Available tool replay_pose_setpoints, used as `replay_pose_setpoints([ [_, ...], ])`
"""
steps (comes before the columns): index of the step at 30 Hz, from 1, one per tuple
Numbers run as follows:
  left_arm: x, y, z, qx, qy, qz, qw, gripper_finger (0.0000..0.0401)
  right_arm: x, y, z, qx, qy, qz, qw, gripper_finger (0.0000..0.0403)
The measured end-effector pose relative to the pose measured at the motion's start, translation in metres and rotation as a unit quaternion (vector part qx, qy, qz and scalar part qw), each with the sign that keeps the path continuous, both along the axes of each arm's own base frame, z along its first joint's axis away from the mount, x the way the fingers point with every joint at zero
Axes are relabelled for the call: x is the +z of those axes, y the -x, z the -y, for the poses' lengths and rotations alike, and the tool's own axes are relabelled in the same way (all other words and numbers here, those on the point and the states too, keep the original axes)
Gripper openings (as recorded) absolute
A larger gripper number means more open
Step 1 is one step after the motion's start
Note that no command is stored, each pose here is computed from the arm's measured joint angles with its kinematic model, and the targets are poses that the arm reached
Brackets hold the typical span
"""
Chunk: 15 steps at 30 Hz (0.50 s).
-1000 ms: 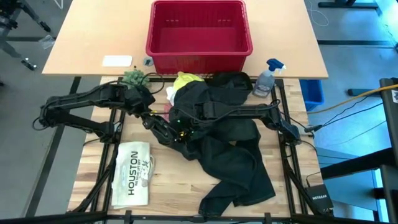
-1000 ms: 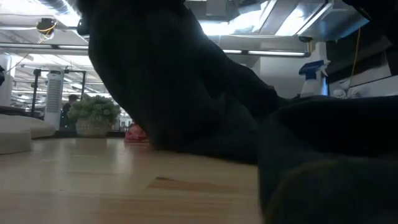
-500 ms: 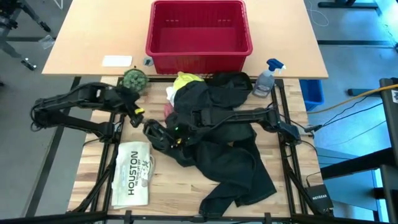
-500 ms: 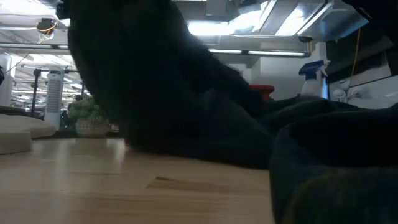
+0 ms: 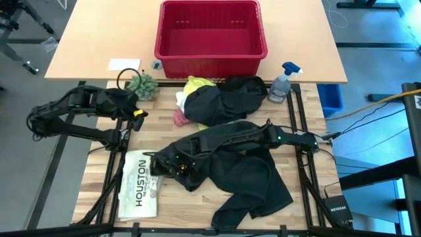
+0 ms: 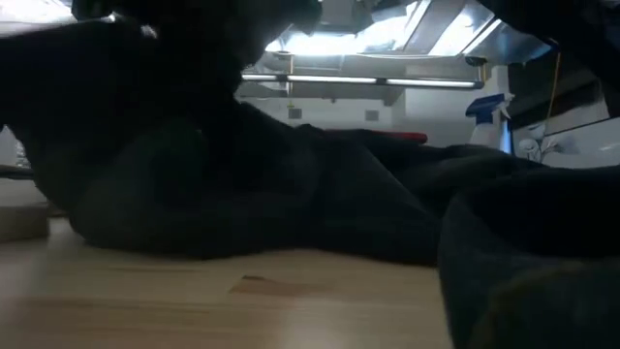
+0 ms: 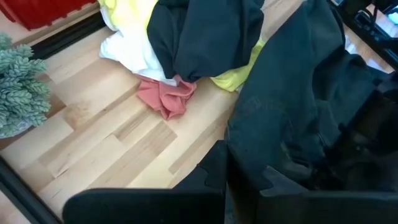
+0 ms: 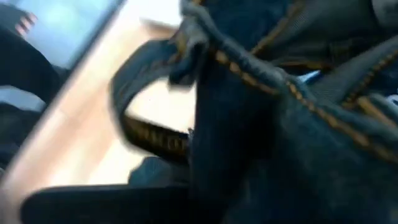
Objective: Fold laundry
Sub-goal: Fold the black jean
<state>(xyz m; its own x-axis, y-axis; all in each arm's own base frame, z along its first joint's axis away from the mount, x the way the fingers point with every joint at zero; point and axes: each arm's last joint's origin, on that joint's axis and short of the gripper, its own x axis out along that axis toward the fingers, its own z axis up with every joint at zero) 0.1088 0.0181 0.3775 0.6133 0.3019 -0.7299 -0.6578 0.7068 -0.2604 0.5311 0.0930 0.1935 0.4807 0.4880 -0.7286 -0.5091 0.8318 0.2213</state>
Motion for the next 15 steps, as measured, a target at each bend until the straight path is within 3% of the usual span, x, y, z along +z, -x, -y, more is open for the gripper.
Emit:
replay_pose_setpoints([
  [5, 0.0, 0.0, 0.0, -0.003, -0.002, 0.0, 1.0, 0.0, 0.014, -0.004, -0.002, 0.016, -0.059, 0.015, 0.998, 0.022],
  [8, 0.0, 0.0, 0.0, -0.004, -0.002, -0.001, 1.0, 0.0, 0.02, -0.004, -0.003, 0.021, -0.084, 0.017, 0.996, 0.0277],
  [11, 0.0, 0.0, 0.0, -0.006, -0.003, -0.002, 1.0, 0.0, 0.025, -0.002, 0.0, 0.017, -0.091, -0.001, 0.996, 0.0309],
  [15, 0.001, -0.001, 0.001, -0.019, 0.006, 0.006, 1.0, 0.0, 0.042, 0.005, 0.009, 0.011, -0.093, -0.009, 0.996, 0.0316],
])
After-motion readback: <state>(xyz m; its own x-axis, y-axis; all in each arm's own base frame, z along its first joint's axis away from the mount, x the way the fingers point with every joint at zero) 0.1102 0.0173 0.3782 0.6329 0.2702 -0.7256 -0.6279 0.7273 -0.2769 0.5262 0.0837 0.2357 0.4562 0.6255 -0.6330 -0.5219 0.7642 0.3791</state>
